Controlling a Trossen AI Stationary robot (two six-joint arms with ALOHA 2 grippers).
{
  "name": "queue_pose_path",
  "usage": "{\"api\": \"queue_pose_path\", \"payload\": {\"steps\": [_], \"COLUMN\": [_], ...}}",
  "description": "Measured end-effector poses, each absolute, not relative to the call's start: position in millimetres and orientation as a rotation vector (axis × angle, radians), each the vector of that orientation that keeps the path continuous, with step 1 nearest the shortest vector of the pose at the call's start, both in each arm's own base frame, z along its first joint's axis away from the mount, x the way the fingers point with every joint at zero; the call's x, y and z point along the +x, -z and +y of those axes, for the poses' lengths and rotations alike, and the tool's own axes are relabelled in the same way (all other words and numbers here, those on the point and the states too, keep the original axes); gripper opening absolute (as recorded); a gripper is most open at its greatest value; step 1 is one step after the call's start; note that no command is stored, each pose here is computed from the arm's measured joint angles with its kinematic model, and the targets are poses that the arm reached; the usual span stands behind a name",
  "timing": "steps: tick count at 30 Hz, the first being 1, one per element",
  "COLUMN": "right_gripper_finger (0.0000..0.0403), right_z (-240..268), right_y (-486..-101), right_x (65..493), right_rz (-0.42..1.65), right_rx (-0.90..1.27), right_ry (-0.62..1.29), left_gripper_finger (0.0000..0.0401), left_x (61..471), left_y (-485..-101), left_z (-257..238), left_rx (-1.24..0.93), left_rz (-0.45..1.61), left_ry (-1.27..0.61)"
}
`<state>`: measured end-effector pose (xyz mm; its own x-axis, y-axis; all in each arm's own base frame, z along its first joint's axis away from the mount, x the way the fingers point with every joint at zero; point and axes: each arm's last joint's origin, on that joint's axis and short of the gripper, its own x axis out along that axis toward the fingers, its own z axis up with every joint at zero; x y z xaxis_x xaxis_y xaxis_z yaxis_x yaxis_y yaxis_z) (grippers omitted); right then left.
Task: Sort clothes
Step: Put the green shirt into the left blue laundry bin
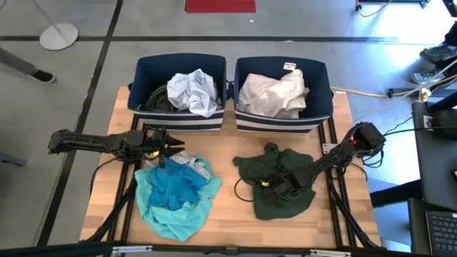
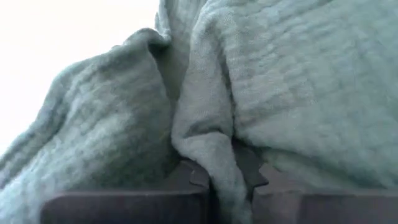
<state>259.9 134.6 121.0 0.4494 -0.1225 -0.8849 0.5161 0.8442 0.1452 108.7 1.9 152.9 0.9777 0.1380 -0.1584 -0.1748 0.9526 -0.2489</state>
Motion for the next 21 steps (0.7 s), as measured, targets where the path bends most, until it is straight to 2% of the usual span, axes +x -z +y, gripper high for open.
{"api": "queue_pose_path", "payload": {"steps": [5,14,21], "right_gripper_finger": [0.002,0.002,0.002], "right_z": [142,148,152], "right_y": [-133,-171,-215], "right_x": [273,300,321], "right_rz": [0.987,0.864,0.789], "right_rx": [0.377,0.277,0.172], "right_ry": [0.321,0.317,0.298], "left_gripper_finger": [0.0125,0.0125,0.0125], "left_x": [109,109,109], "left_y": [-153,-153,-153], "left_z": [2,2,2], "left_rx": [-0.258,-0.246,-0.256], "left_rz": [0.138,0.135,0.138], "left_ry": [-0.159,-0.163,-0.166]}}
